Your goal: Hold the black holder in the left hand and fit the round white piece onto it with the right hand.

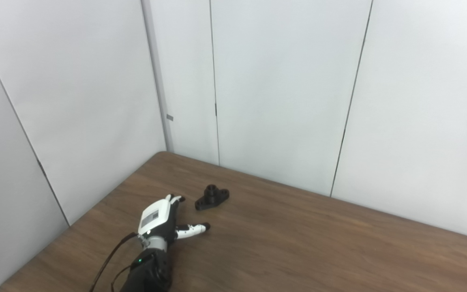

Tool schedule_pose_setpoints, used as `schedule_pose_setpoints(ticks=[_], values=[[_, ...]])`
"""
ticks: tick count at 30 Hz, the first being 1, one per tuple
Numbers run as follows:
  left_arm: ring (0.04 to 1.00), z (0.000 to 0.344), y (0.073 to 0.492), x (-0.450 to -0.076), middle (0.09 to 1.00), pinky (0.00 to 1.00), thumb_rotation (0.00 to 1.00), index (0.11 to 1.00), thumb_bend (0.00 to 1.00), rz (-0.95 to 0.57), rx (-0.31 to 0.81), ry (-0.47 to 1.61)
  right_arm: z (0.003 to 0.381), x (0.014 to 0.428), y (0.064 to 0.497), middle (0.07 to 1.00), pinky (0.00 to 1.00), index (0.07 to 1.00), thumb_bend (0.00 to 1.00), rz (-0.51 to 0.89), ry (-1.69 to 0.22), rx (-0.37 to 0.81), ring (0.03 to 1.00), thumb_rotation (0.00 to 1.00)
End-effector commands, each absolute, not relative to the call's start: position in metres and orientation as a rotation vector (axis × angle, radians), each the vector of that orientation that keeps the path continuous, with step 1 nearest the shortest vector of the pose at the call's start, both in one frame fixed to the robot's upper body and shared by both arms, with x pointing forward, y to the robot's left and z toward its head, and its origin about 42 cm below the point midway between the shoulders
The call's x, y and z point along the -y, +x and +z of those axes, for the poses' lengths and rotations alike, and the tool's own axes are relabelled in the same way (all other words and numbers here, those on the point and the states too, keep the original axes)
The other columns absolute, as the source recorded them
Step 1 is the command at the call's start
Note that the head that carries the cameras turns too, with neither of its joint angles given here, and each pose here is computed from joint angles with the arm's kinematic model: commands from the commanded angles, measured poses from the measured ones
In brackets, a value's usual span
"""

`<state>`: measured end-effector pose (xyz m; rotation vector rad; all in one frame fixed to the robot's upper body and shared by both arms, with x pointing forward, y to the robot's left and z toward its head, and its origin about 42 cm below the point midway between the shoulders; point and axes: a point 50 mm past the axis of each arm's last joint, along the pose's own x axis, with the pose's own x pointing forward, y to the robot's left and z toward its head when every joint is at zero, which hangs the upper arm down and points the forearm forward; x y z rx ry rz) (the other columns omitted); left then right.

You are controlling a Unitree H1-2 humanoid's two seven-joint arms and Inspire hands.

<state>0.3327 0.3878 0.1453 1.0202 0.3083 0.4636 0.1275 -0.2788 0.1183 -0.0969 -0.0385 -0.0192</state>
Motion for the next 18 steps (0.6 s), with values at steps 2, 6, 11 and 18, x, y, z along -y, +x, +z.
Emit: schedule_pose_setpoints(ticks=[2,6,11,18], values=[[0.953,0.167,0.348,-0.393,0.977,1.00,0.47,0.883,0.80,0.500,-0.223,1.051,0.122,0.284,0.114,0.949,0.78,0.957,0.39,-0.040,-0.113,0.035,0.924,0.87],[0.951,0.166,0.356,-0.392,0.971,1.00,0.47,0.880,0.82,0.494,-0.205,1.045,0.124,0.285,0.104,0.948,0.78,0.956,0.40,-0.041,-0.118,0.028,0.922,0.86],[0.949,0.166,0.366,-0.391,0.969,1.00,0.47,0.892,0.82,0.493,-0.193,1.065,0.126,0.286,0.093,0.939,0.77,0.946,0.39,-0.048,-0.132,0.024,0.912,0.86],[0.929,0.169,0.376,-0.388,0.962,1.00,0.48,0.890,0.83,0.488,-0.184,1.085,0.128,0.285,0.079,0.929,0.75,0.931,0.39,-0.061,-0.133,0.014,0.900,0.85]])
